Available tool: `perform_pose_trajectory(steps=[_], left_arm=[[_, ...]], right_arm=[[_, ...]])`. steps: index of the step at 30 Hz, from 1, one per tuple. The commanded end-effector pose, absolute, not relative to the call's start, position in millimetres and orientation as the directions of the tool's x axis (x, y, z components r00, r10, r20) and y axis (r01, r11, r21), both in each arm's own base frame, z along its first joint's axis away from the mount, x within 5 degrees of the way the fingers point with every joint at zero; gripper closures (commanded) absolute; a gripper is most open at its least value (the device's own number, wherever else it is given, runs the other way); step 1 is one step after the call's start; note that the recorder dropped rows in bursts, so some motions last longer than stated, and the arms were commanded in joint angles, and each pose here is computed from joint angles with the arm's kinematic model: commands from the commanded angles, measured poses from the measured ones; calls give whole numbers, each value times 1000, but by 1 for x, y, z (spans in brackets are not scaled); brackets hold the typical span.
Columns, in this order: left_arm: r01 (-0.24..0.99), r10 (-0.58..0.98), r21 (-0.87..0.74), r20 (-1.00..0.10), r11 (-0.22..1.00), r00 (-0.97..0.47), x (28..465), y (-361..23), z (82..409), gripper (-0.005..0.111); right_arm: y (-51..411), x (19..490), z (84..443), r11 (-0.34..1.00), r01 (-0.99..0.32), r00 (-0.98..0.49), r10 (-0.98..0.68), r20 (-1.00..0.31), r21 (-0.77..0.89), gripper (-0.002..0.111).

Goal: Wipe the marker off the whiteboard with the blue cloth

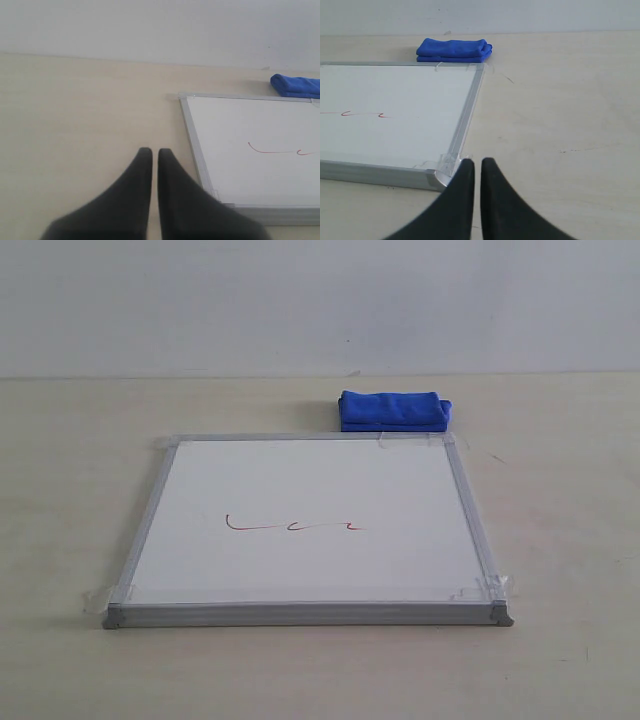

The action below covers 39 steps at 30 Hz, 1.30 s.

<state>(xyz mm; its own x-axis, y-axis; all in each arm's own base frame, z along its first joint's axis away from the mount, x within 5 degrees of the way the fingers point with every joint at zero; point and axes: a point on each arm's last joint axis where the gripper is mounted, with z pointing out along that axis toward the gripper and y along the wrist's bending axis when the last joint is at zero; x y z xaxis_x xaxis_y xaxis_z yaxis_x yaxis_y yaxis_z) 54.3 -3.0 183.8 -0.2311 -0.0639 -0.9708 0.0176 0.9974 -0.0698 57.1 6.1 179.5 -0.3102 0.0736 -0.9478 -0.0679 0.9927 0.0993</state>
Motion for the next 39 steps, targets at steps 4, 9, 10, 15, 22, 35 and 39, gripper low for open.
perform_pose_trajectory(steps=[4, 9, 10, 15, 22, 35, 39], left_arm=[[20, -63, -69, -973, 997, -223, 54, -3, 185, 102], [20, -63, -69, -973, 997, -223, 54, -3, 185, 102], [20, -63, -69, -973, 997, -223, 54, -3, 185, 102], [20, -63, -69, -973, 997, -223, 54, -3, 185, 102], [20, -63, -69, -973, 997, -223, 54, -3, 185, 102], [20, -63, -69, -973, 997, -223, 54, -3, 185, 102], [20, -63, -69, -973, 997, -223, 54, -3, 185, 102]], right_arm=[[6, 57, 180, 993, -70, -302, 70, -951, 96, 107], [6, 57, 181, 992, -70, -302, 81, -950, 107, 107], [7, 57, 183, 990, -72, -295, 98, -950, 124, 107], [9, 53, 230, 977, -98, -183, 167, -969, 187, 107], [11, 37, 285, 947, -158, -77, 270, -960, 279, 107], [5, 31, 321, 922, -209, 232, 370, -900, 325, 107], [2, 29, 334, 909, -227, 340, 410, -846, 350, 107]])
